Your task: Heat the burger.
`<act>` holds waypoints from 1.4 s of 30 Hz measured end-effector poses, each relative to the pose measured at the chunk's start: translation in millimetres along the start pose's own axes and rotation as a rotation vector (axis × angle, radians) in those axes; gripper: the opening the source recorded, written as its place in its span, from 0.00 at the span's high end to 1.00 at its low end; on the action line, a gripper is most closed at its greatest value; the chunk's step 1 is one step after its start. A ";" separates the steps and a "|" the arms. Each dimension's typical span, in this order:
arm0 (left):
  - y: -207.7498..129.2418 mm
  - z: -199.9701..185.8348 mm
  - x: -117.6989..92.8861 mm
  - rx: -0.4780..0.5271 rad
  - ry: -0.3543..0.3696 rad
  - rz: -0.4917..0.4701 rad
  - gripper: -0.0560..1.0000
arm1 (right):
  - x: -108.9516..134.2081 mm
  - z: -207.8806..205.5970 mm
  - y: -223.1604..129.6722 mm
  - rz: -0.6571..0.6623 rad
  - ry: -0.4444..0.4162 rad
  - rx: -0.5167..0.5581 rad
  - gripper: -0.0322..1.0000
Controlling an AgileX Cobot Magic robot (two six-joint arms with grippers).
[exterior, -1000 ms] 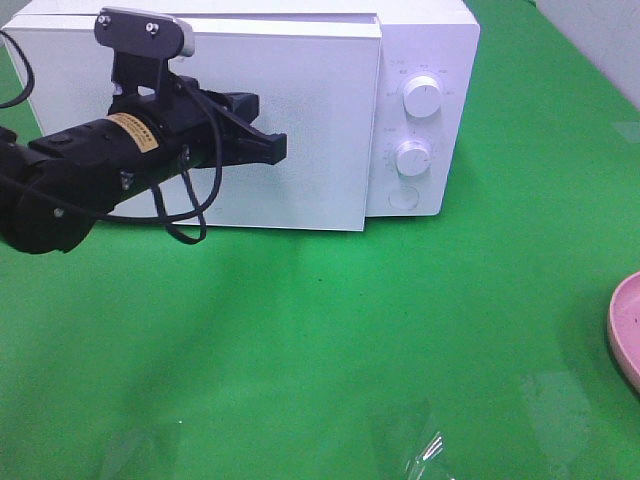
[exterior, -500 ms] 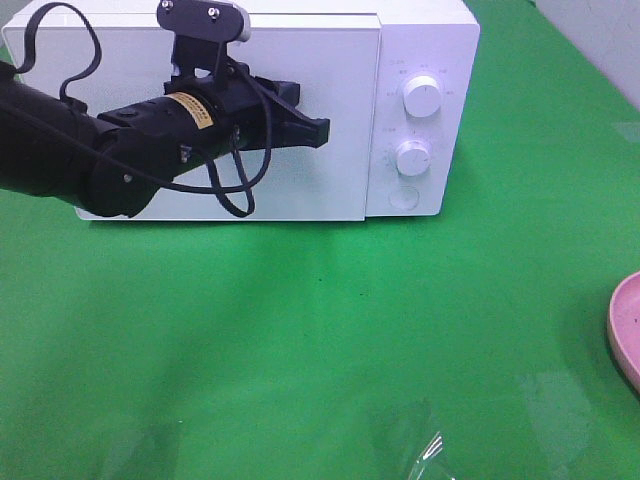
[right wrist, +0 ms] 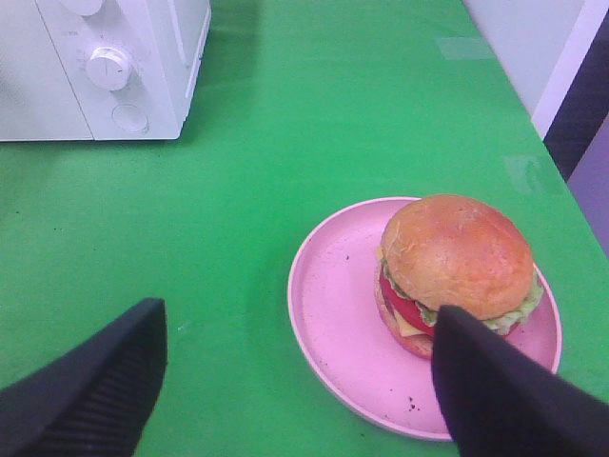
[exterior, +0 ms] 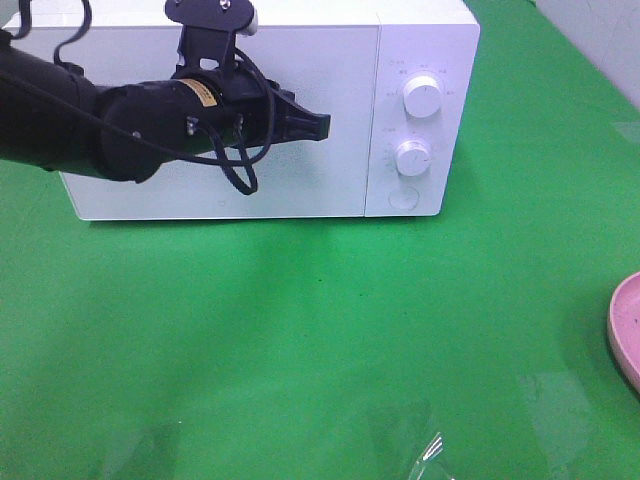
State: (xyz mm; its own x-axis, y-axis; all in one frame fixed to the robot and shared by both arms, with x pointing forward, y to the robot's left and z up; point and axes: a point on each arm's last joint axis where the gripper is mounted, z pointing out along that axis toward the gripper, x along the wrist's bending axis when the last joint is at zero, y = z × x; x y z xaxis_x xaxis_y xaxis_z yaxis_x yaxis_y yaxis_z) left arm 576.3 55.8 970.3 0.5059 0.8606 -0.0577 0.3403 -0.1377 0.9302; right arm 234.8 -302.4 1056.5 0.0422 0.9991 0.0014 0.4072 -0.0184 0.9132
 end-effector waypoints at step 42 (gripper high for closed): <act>25.3 -165.7 78.8 0.973 -0.009 -0.174 0.01 | 0.0 0.0 0.0 0.000 0.000 0.000 0.23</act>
State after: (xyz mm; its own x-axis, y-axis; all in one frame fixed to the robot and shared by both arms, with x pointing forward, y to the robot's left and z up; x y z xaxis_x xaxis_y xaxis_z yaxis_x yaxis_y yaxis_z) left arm 493.3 201.4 1049.3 0.3915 0.9039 -0.1724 0.9117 -0.3557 0.2054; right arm 234.8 -302.4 1056.5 0.0422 0.9991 0.0014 0.4072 -0.0184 0.9132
